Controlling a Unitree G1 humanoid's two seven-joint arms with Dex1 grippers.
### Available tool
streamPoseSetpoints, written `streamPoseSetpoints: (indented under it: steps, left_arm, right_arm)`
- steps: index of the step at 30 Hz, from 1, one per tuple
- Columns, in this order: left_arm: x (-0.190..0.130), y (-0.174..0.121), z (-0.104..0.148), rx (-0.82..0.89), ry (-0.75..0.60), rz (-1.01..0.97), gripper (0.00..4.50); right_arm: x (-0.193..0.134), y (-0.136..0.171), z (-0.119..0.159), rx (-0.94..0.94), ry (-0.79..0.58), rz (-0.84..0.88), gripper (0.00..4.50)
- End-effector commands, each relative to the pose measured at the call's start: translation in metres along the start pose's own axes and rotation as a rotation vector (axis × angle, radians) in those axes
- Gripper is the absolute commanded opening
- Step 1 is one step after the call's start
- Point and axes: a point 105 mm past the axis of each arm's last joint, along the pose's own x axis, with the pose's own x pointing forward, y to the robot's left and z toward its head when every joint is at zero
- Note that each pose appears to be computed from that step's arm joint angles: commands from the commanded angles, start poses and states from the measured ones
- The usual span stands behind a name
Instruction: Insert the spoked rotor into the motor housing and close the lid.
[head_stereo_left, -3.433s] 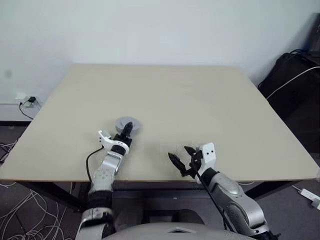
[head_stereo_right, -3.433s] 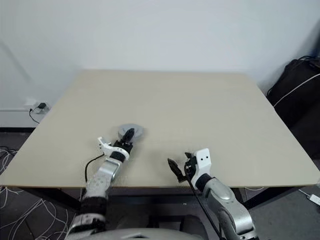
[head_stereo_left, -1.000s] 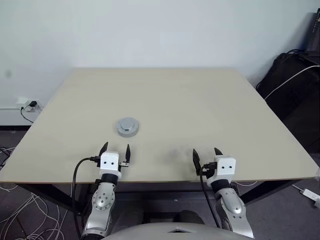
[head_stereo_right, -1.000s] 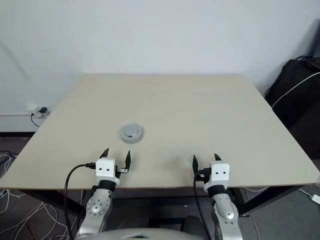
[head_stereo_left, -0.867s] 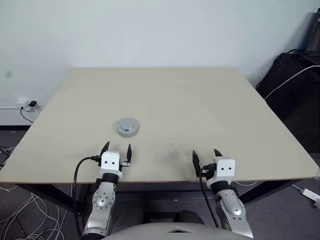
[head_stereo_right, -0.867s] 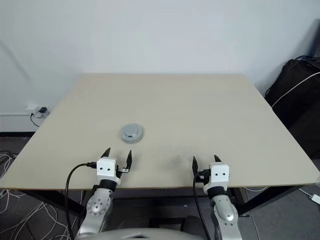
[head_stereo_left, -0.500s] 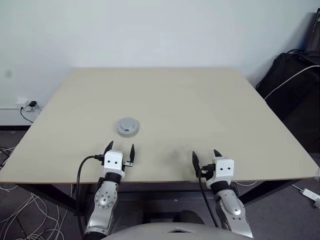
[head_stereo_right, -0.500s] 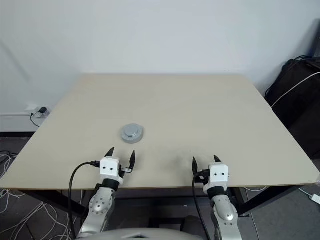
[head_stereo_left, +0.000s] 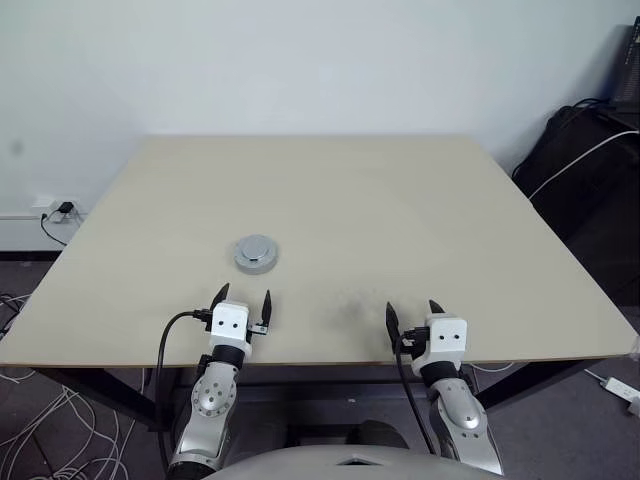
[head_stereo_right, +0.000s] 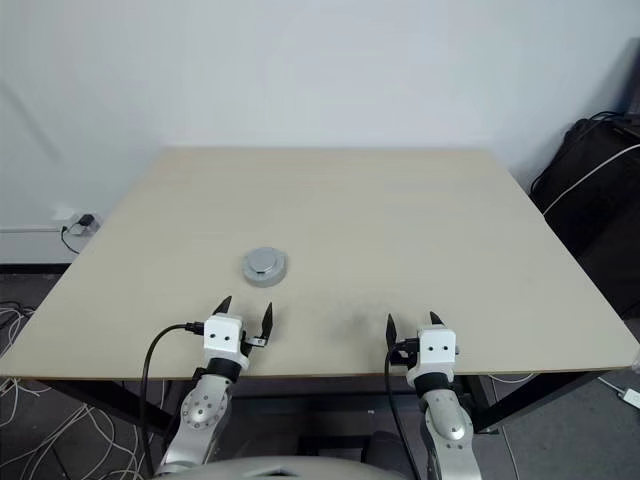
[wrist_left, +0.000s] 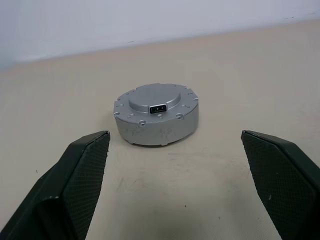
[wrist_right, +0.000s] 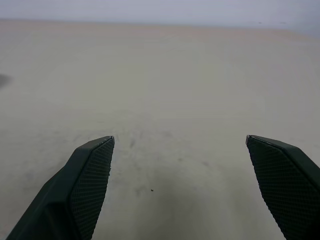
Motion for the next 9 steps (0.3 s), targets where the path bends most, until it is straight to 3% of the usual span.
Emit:
streamPoseSetpoints:
  steps: [1,9]
  left_arm:
    - [0.0071,-0.0012,0.0121,0.012,-0.057,-0.005,4.46]
    - [0.0109,-0.0052,0.0108,0.023,-0.053,-0.021,4.46]
  right_arm:
    - [0.0050,-0.0012,0.0142,0.000,-0.065,-0.017,4.50]
    - [0.0021,-0.0032,0.0109,-0.004,-0.054,-0.044,4.50]
